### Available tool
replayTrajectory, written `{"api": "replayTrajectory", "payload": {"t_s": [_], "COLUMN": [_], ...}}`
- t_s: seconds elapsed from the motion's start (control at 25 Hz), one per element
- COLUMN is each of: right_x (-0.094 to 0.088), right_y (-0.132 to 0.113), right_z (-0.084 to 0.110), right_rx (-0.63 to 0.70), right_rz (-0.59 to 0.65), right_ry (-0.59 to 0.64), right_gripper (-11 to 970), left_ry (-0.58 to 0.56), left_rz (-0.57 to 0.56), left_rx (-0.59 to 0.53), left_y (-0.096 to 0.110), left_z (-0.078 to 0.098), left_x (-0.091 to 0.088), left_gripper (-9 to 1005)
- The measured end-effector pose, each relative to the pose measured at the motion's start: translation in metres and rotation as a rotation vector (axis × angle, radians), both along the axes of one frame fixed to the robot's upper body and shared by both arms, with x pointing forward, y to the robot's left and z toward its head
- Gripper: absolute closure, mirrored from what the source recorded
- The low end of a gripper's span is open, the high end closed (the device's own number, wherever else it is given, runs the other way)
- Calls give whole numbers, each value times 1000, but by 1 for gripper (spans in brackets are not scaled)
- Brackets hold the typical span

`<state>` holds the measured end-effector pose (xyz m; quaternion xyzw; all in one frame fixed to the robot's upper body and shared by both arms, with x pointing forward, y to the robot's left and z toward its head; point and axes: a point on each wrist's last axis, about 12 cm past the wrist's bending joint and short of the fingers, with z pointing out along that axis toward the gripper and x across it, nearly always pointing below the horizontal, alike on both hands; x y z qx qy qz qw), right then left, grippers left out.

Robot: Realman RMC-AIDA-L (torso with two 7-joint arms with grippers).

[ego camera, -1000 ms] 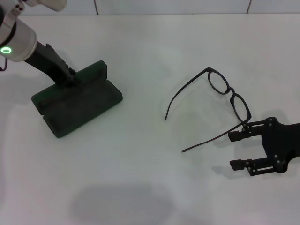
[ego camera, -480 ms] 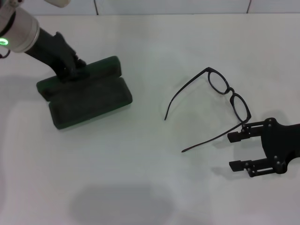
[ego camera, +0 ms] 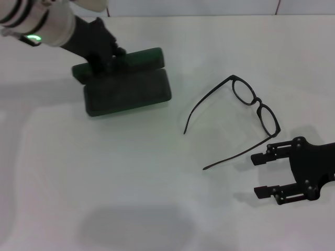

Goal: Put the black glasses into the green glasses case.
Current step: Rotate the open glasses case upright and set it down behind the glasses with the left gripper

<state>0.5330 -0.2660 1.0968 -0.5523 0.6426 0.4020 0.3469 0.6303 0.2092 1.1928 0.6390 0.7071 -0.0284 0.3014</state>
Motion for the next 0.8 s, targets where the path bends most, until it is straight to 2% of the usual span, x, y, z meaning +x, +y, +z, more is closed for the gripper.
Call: {"api": "replayTrajectory", "payload": {"t_s": [0.28, 0.8], "right_x": [-3, -3], "right_y": [-2, -2], "right_z": [-2, -2], "right_rx": [0, -1], "right_rz": [-4, -1], "right_ry": [6, 6], "right_gripper": [339, 346], "left_ry": [-42, -44], "left_rz": [-70, -115], "left_rx": [43, 44], "left_y": [-19, -28], "left_z": [-16, -19], "left_x": [3, 1], "left_gripper": [778, 756]}}
